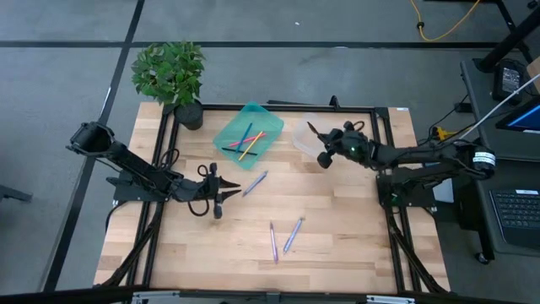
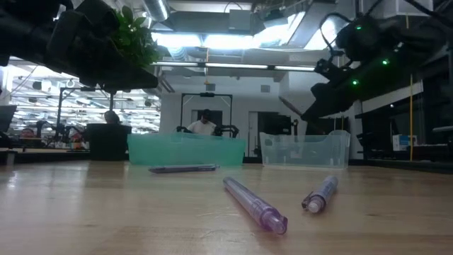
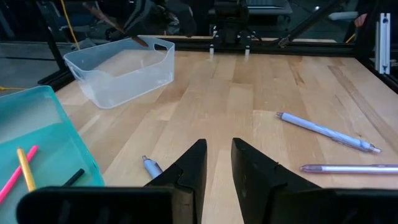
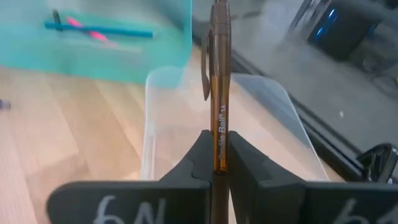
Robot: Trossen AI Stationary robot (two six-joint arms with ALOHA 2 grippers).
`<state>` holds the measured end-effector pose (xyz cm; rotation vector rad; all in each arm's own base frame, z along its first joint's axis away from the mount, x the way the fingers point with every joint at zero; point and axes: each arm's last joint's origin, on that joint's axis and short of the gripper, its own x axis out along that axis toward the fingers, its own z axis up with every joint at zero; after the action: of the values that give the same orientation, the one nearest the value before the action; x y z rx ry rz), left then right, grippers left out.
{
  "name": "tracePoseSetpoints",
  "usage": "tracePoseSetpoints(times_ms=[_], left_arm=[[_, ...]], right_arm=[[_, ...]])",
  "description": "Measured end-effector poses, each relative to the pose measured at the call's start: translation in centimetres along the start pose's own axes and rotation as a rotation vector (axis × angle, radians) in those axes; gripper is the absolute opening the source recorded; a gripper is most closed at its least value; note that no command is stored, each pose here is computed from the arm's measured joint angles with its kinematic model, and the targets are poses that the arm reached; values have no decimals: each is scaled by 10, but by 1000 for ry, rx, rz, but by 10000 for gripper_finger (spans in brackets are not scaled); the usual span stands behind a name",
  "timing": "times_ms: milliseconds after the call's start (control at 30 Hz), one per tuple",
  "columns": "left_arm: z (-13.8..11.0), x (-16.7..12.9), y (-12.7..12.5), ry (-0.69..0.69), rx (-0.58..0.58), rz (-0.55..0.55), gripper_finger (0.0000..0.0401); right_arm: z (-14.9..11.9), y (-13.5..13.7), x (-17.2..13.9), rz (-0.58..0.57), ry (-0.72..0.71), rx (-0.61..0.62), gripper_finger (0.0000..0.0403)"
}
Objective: Sort pens & pencils
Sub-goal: Put the brown pen into the transparent bin
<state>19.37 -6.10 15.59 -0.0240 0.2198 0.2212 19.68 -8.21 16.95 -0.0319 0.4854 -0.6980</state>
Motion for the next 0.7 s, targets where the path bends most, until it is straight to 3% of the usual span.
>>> tracePoseSetpoints(times_ms=[367,700], left_arm=[[0,0,0,1,1,-2,69],[0,0,0,1,3,-5,69]], right_arm=[[21,-24,2,55,324,-29,24],[11,-27,14,121,417,-39,24]])
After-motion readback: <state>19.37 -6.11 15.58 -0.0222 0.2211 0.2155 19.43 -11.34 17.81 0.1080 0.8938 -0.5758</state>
